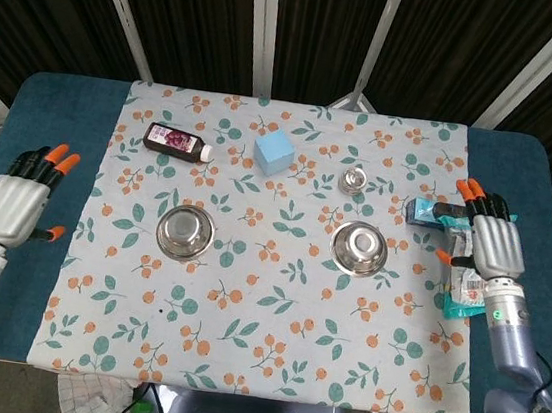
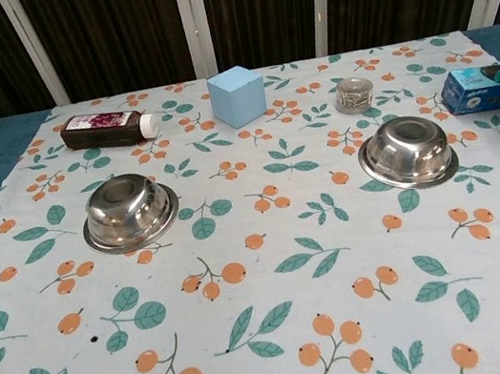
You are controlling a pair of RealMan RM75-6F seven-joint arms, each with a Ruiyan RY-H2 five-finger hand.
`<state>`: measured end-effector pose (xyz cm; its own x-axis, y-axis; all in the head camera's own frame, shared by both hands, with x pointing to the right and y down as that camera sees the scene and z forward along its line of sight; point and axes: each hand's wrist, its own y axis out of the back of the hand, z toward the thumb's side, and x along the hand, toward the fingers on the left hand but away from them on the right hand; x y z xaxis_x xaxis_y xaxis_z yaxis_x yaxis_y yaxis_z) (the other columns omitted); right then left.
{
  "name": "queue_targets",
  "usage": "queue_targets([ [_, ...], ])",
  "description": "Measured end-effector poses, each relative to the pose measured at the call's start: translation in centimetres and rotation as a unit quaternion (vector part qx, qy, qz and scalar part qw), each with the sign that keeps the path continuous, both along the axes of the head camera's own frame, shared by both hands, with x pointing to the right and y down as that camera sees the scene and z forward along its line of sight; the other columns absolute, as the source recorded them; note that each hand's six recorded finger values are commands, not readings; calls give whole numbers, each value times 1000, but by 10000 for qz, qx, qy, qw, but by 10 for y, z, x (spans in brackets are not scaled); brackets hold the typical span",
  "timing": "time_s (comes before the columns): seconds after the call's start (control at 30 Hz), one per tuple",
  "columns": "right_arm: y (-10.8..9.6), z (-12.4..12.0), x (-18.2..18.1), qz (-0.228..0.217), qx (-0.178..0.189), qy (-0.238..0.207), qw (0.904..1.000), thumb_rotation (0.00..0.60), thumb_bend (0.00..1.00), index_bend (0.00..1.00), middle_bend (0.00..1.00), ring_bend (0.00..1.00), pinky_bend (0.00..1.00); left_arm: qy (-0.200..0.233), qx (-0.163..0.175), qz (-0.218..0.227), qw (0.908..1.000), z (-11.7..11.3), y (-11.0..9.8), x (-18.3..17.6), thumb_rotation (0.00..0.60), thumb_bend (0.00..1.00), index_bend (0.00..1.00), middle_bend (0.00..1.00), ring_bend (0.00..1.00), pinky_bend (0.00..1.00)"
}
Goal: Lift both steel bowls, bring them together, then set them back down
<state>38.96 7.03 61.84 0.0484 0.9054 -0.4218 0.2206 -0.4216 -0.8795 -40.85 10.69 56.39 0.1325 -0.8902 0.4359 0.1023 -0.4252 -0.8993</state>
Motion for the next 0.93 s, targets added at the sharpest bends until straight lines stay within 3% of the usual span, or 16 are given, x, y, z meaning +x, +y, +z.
queue_targets([
  [0.17,47,-15,15,-198,-85,-56,9998,600,12,122,35,101,0,191,231,-34,9995,-19,29,-21,600,0,88,0,0,81],
  [0.33,101,-28,19,-515,-157,4,9985,600,12,127,35,101,0,535,398,-354,9971,-38,67,-46,600,0,91,0,0,80],
  [0.47,140,-36,26,-648,-249,186,9974,600,13,127,35,101,0,467,464,-627,9959,-45,101,-73,600,0,99,0,0,79],
  [0.63,148,-42,27,-762,-180,436,9960,600,12,127,35,101,0,487,374,-935,9937,-41,120,-88,600,0,116,0,0,79],
  [0.93,151,-55,31,-701,25,655,9954,600,12,127,35,101,0,251,-24,-1137,9932,-22,122,-92,600,0,128,0,0,79],
])
